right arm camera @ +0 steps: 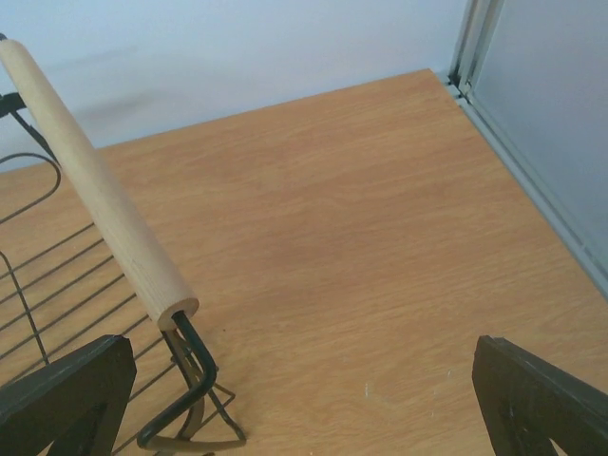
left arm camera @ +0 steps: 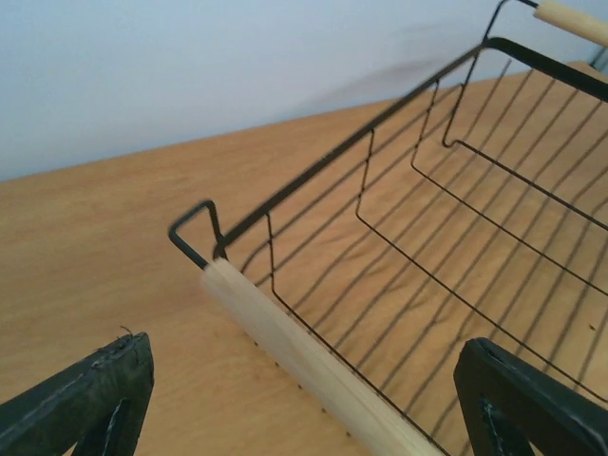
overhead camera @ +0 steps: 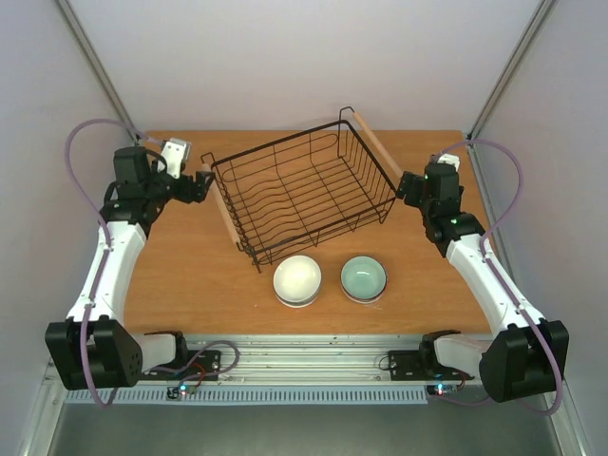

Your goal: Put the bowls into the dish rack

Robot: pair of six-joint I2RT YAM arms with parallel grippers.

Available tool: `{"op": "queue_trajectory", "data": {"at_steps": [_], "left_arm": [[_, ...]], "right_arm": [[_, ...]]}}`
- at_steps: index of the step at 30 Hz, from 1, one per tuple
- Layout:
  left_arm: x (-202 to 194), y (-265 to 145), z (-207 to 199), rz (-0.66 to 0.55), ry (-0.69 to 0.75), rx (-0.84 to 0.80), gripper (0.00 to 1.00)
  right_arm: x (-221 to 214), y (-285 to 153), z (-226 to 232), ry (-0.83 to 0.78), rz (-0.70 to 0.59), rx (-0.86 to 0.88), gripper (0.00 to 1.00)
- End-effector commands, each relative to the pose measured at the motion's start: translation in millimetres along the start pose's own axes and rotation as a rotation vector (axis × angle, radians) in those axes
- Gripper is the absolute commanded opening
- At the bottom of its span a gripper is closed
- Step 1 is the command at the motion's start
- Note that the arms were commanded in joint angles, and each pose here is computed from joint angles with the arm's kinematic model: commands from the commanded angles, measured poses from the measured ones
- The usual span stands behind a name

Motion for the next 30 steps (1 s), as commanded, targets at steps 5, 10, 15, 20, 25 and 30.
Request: {"op": "queue_trajectory", "data": {"at_steps": [5,10,15,20,25,30], "left_arm": [[-25.2,-10.1,-23.8,0.124,-0.041,-0.165,0.87],[-35.3,-15.6,-29.8,0.158,-0.043,-0.178,0.87],[-44.7,-9.4,-32.1,0.218,-0.083,-0.216,0.86],[-53.5,3.9,-29.8,0.233,-0.095,-0.232,0.86],[-60.1,18.9,-28.7,0.275,-0.138,-0.292,0.82],[-64.9,24.7,-23.4,0.298,-0.124,-0.234,0.79]], "right_arm": [[5.3,-14.0,6.8,0.026,0.012,0.029,0.99],[-0.8,-15.4,7.2,0.039,0.045,0.050,0.98],[-6.1,-14.3,6.9,0.049,0.060,0.060,0.99],[-12.2,-11.0,7.0,0.054,0.081,0.071,0.98],[-17.7,-8.4,8.6,0.054,0.106,0.093,0.99],[-23.0,-6.3,13.1,0.056,0.131,0.141,0.98]]}}
Point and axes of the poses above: each gripper's point midway between its finger pads, its own y axis out along the fingers, its own z axis along the line the jaws close on, x = y × z, the point moved 9 cm from there along -y, back along the fingers, and after that the axes turned 9 degrees about y, right-handed, at the moved point
